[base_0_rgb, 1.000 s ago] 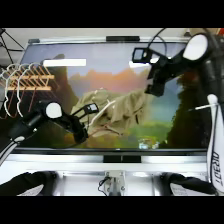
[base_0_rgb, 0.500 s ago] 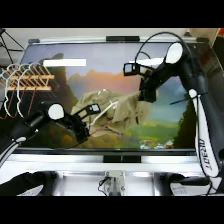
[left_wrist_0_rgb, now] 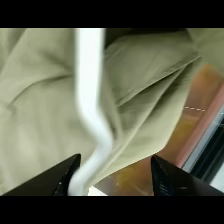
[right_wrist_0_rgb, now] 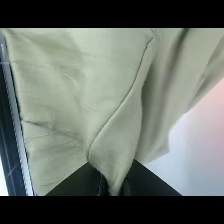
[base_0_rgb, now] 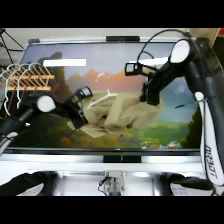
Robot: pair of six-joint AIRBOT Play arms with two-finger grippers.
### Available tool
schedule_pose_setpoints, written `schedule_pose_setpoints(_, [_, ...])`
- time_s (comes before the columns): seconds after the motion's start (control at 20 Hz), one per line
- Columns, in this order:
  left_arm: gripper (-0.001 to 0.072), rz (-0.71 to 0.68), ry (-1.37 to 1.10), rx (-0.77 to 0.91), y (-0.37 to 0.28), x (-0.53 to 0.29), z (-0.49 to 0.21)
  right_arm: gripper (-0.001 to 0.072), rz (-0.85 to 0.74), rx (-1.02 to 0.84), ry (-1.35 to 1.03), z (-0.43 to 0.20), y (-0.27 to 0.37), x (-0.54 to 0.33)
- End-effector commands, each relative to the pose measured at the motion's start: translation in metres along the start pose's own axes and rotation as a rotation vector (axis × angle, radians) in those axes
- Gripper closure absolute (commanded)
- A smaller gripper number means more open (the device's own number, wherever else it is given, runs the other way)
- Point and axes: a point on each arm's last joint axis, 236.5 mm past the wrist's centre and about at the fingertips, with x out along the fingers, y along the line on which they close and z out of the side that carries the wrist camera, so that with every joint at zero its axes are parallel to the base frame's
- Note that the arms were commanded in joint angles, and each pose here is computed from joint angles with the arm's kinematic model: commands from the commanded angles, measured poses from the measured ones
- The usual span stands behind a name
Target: Fold the shirts.
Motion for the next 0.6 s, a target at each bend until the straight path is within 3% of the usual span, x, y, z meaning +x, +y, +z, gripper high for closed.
schedule_pose_setpoints(0.0, [0.0157,0.143,-0.073,-0.105,0.059,-0.048,0.006,0.0648,-0.042,0.011,-0.011,0.002,0.012,-0.025])
schedule_pose_setpoints(0.25, [0.0162,0.275,-0.143,-0.283,0.104,-0.113,-0.017,0.0648,-0.122,0.077,-0.006,-0.002,0.017,-0.052])
schedule_pose_setpoints(0.35, [0.0166,0.226,-0.149,-0.434,0.103,-0.117,-0.032,0.0648,-0.152,0.115,-0.014,-0.002,0.018,-0.061])
schedule_pose_setpoints(0.55, [0.0398,-0.033,-0.144,-0.542,0.045,-0.059,-0.037,0.0649,-0.171,0.257,-0.031,-0.001,0.020,-0.068])
